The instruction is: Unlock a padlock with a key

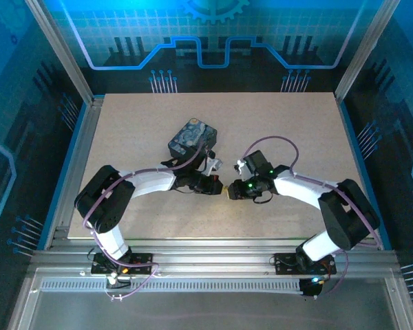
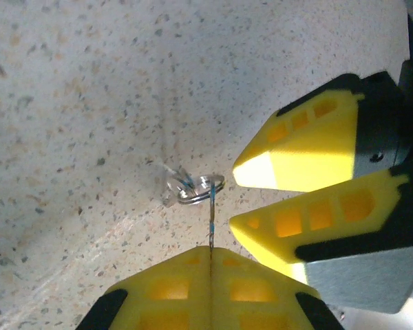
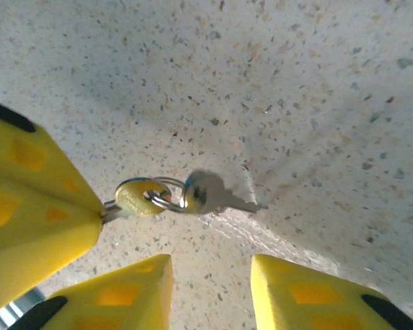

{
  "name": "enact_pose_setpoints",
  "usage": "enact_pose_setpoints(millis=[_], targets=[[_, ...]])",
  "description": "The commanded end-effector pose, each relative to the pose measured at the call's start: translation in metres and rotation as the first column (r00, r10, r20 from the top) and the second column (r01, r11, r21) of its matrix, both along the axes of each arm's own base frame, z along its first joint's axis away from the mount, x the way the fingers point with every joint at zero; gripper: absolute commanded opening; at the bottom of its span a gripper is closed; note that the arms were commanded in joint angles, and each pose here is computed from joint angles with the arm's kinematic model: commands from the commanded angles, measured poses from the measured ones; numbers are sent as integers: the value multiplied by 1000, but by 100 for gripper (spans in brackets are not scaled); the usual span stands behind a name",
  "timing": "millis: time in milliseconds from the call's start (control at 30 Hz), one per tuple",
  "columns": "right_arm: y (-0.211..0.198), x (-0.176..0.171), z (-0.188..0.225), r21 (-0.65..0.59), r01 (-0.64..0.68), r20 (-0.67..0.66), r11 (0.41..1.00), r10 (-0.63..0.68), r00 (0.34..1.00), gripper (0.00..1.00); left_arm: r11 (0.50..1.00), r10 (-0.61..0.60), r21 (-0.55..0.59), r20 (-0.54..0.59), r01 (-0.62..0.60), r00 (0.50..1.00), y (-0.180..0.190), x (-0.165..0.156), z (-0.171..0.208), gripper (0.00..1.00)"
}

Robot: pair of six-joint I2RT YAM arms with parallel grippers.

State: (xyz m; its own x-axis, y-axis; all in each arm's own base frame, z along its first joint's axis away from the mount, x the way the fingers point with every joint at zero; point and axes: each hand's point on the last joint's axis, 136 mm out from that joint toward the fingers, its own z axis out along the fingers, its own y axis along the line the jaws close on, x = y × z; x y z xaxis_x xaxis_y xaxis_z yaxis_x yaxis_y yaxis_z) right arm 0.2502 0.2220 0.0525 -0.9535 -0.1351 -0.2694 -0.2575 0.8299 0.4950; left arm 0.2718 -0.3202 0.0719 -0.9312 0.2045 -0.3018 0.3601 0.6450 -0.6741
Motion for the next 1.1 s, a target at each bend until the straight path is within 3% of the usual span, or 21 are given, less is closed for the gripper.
enact_pose_setpoints(millis=[0,167,400,600,900,1067], targets=[[-3,1,29,95,-2,12,995,1,1000,38,992,-121,51,144,114,982,2,8,21,0],[-11,9,59,227,73,2,971,-76,997,42,980,-201,51,266,194,943,0,16,45,0],[-12,16,87,301,142,-47,943,-134,990,43,966,-250,60,467,252,848,-1,28,71,0],[-10,17,103,323,28,45,946,-45,998,43,945,-299,28,479,327,825,0,21,85,0],[-7,25,103,390,76,-11,918,-78,997,41,938,-306,5,474,345,826,4,16,89,0],[-6,27,104,387,44,23,921,-58,998,42,930,-314,-29,462,367,830,2,11,91,0]])
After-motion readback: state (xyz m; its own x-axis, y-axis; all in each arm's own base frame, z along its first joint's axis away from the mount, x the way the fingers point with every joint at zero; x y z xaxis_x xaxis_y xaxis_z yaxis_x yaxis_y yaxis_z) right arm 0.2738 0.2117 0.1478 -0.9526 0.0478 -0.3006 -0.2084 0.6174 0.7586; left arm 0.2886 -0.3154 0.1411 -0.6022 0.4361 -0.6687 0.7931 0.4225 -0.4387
